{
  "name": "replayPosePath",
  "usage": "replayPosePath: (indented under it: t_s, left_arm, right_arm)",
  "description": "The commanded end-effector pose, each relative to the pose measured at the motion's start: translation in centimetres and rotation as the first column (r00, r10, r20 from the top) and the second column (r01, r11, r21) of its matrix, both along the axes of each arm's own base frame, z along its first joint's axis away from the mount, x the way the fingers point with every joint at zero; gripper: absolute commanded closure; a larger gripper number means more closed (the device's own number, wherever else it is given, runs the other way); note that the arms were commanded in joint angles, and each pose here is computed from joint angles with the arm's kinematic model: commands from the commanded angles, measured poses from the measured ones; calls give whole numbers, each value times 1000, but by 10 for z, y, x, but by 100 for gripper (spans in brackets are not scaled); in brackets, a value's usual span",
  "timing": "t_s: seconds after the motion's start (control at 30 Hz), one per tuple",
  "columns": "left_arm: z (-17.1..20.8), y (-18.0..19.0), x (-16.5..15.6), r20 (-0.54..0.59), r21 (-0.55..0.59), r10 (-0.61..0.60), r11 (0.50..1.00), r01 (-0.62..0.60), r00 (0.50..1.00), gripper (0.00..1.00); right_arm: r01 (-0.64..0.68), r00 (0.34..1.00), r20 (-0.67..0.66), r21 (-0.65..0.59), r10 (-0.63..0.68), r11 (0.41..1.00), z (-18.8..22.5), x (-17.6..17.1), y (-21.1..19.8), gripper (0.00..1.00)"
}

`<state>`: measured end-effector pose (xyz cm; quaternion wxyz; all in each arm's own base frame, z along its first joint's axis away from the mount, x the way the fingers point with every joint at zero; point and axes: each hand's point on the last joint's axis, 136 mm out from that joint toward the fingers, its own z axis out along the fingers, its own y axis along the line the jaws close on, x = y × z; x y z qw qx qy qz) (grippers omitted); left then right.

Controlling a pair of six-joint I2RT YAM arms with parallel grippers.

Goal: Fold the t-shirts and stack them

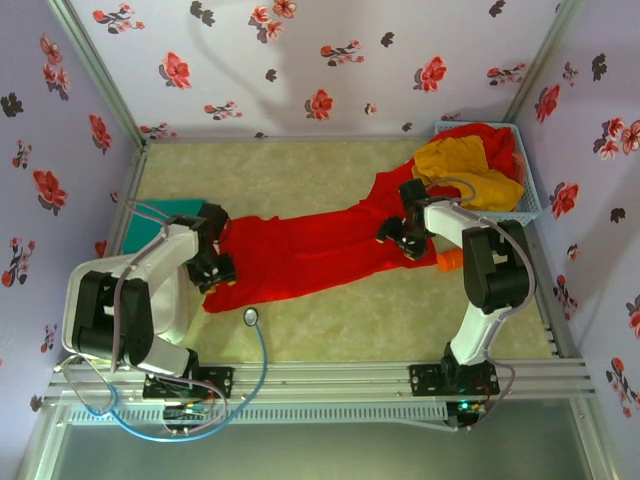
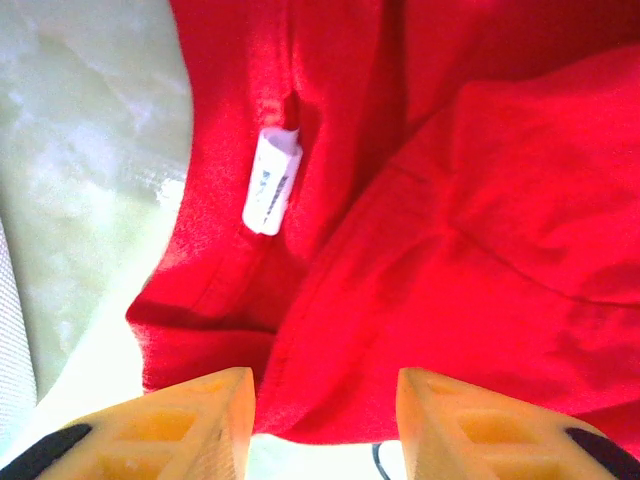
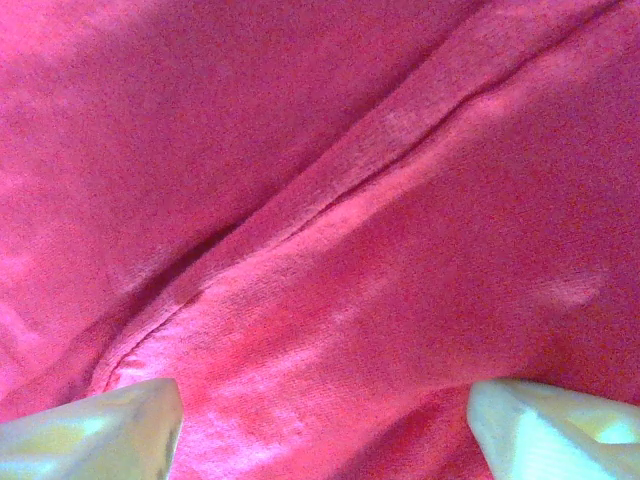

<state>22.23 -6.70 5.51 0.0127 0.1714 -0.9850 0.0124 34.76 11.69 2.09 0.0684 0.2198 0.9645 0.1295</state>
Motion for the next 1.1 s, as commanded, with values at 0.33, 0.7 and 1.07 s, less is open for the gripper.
replayPosePath:
  t_s: [0.33, 0.7, 1.07]
  left_arm:
    - [-18, 6, -6, -54, 49, -28, 998, 31, 998, 88]
    - [21, 23, -48, -6, 78, 125, 989, -124, 992, 100]
    - [7, 39, -100, -79, 134, 229, 967, -218, 970, 100]
  right_arm:
    - [20, 990, -137, -75, -30, 997, -48, -28, -20, 22]
    - [108, 983, -142, -74, -117, 991, -53, -28, -24, 22]
    - [120, 982, -141, -67, -129, 990, -55, -28, -24, 21]
